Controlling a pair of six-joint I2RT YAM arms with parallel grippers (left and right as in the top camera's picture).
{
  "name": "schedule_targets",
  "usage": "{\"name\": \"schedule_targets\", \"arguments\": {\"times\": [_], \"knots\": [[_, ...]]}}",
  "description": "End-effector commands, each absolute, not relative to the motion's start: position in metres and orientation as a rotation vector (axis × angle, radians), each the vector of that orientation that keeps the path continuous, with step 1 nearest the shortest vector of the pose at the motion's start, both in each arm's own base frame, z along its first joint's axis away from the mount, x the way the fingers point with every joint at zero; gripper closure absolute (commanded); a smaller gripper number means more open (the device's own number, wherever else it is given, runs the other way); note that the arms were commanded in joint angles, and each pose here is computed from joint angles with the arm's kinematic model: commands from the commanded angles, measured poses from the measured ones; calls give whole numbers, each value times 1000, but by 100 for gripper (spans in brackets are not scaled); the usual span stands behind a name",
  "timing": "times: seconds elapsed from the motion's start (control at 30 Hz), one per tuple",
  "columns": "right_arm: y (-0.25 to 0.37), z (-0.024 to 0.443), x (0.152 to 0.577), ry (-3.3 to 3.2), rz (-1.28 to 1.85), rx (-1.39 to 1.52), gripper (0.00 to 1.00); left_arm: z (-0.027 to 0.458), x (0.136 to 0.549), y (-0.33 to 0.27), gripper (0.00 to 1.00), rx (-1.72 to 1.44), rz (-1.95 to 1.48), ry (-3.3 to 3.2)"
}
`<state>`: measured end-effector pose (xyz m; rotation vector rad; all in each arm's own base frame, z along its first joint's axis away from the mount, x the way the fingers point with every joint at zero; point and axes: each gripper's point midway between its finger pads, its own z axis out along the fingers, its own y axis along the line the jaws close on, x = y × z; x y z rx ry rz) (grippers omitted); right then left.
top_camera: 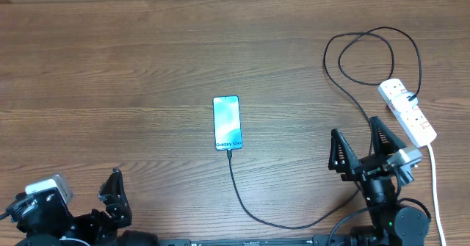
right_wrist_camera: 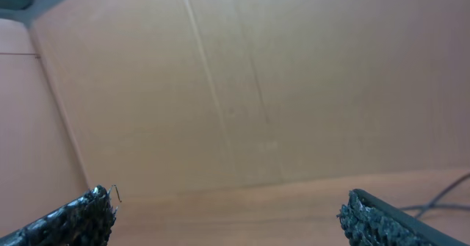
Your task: Plug charger to phone and switch on socket
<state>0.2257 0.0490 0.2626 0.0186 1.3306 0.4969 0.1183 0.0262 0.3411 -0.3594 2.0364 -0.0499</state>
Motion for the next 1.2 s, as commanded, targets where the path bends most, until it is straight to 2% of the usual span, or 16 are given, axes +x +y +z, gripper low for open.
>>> {"name": "schedule_targets", "arguments": {"times": [0.0, 0.43, 1.17], "knots": [[40, 244, 233, 1352, 472, 83, 0, 344, 116, 29, 0, -388, -48, 2019], [35, 171, 244, 1599, 435, 160, 0, 344, 116, 29, 0, -388, -48, 2019], [36, 172, 244, 1594, 437, 158, 0, 344, 116, 29, 0, -388, -48, 2019]]}}
